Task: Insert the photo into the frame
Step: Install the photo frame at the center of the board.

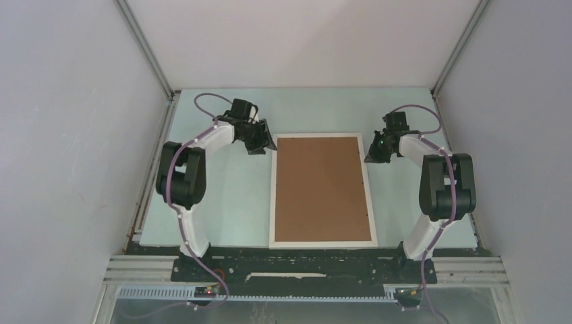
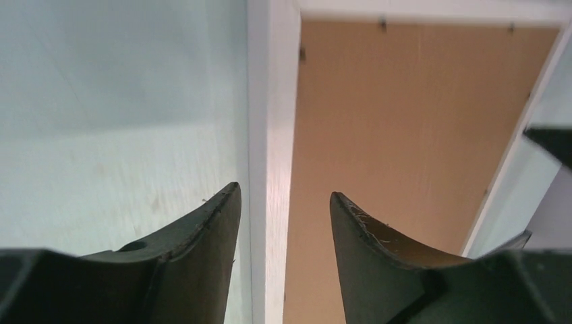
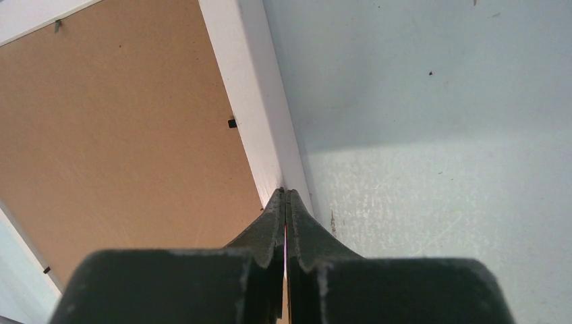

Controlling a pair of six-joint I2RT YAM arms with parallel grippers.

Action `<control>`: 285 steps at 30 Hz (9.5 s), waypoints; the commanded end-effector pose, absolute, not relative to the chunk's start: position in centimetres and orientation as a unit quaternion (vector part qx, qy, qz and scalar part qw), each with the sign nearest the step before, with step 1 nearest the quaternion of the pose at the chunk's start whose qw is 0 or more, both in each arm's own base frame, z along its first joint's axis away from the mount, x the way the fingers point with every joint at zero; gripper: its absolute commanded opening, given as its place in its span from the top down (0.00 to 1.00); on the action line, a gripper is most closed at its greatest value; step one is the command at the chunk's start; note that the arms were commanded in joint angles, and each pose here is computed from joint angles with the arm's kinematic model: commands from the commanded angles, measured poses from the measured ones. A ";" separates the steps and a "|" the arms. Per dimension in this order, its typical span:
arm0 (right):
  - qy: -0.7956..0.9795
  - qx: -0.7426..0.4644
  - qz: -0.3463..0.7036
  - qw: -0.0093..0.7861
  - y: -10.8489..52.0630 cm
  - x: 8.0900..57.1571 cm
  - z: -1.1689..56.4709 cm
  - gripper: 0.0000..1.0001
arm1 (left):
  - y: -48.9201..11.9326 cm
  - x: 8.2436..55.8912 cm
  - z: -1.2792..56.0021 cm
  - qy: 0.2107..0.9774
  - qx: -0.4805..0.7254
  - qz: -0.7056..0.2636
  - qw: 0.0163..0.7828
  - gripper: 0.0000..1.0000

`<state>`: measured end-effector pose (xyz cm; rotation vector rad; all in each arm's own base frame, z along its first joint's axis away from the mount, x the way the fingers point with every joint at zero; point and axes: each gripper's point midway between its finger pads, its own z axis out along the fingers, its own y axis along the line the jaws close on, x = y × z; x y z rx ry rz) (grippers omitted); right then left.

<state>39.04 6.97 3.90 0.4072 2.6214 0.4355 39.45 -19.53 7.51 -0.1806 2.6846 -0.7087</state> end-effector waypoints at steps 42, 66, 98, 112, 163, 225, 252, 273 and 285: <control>0.956 0.129 0.180 0.192 9.2 38.0 3.0 1.00 | -20.7 48.1 5.2 0.932 -0.080 -0.268 0.229 0.60; 0.957 0.124 0.179 0.190 9.5 38.0 2.9 1.00 | -18.3 47.3 5.9 0.908 -0.114 -0.309 0.258 0.59; 0.958 0.119 0.175 0.191 9.6 38.0 3.0 1.00 | -17.6 46.8 3.1 0.952 -0.098 -0.185 0.225 0.63; 0.959 0.117 0.175 0.192 9.7 37.9 3.2 1.00 | -19.6 46.1 1.5 0.976 -0.069 -0.109 0.176 0.66; 0.960 0.116 0.166 0.196 10.2 37.4 3.7 0.90 | -20.4 31.0 8.1 0.910 -0.022 -0.359 0.207 0.28; 0.968 0.114 0.159 0.156 10.2 30.0 2.4 0.73 | -18.6 28.0 1.4 0.930 -0.090 -0.325 0.149 0.54; 0.959 0.124 0.196 0.164 10.6 32.5 1.7 0.67 | -18.9 32.3 6.4 0.907 -0.077 -0.360 0.204 0.38; 0.959 0.113 0.196 0.170 10.8 32.9 2.1 0.75 | -17.6 33.9 3.2 0.928 -0.099 -0.307 0.190 0.59; 0.961 0.106 0.192 0.170 10.9 32.8 2.1 0.77 | -17.9 35.2 3.4 0.921 -0.111 -0.319 0.195 0.56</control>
